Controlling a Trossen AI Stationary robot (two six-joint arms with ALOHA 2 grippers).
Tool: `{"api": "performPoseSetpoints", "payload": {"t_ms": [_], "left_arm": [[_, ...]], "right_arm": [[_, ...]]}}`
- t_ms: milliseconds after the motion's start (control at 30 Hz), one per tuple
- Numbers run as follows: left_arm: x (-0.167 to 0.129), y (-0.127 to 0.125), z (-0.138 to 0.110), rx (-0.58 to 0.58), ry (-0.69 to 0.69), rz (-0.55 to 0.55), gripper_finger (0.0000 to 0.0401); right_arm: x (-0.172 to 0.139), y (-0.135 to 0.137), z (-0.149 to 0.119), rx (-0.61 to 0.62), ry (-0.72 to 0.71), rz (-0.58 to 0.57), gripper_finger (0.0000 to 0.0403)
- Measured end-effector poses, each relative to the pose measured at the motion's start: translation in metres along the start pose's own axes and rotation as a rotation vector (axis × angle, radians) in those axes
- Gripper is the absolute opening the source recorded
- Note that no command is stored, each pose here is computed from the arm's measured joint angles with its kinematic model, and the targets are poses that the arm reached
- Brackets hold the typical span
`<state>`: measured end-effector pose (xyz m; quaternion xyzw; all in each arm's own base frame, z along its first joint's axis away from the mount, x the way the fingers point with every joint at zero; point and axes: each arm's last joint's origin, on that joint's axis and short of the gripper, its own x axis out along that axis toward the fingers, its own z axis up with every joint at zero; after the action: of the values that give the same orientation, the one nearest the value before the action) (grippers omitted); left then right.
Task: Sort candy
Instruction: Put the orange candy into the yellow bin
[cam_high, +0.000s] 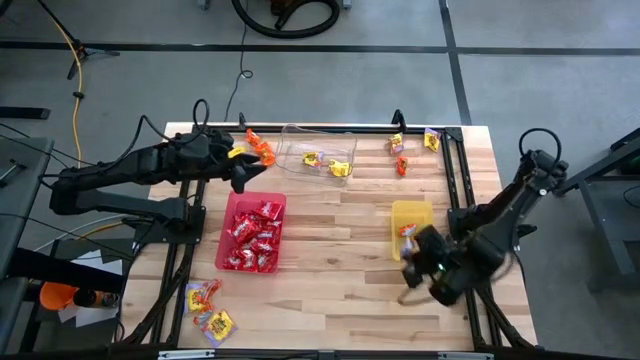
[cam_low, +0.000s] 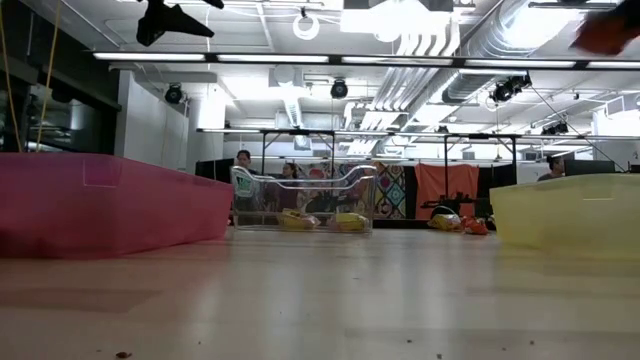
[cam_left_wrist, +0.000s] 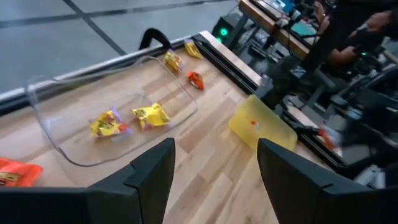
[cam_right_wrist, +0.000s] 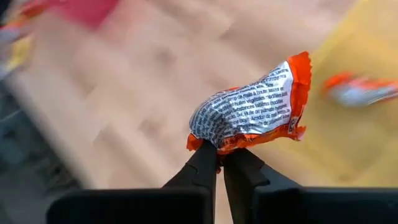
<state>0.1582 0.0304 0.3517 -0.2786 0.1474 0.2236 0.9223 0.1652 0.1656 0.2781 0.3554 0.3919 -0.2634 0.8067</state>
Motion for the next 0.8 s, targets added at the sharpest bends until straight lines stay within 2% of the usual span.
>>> {"api": "performPoseSetpoints", "payload": {"t_ms": [167,267,400,667,800], "left_arm": [[0.000,-0.002,-0.002,-0.030,0.044,-0.057,0.0216],[0.000,-0.004,-0.003,-0.025,0.061,-0.082,0.0216],[-0.001,-0.007,-0.005,-0.015,0.074,-0.102,0.0216],[-0.002,-0.009,-0.007,-0.007,0.072,-0.101,0.0216],[-0.002,-0.009,-0.007,-0.034,0.077,-0.107,0.0216]], "right_arm": [[0.028,-0.023,0.019,0.040,0.059,-0.244,0.0006],[0.045,-0.036,0.026,0.103,0.105,-0.332,0.0009],[0.060,-0.041,0.034,0.163,0.111,-0.345,0.0034],[0.062,-0.047,0.041,0.173,0.151,-0.398,0.0155],[0.060,-0.047,0.041,0.157,0.195,-0.389,0.0191]]}}
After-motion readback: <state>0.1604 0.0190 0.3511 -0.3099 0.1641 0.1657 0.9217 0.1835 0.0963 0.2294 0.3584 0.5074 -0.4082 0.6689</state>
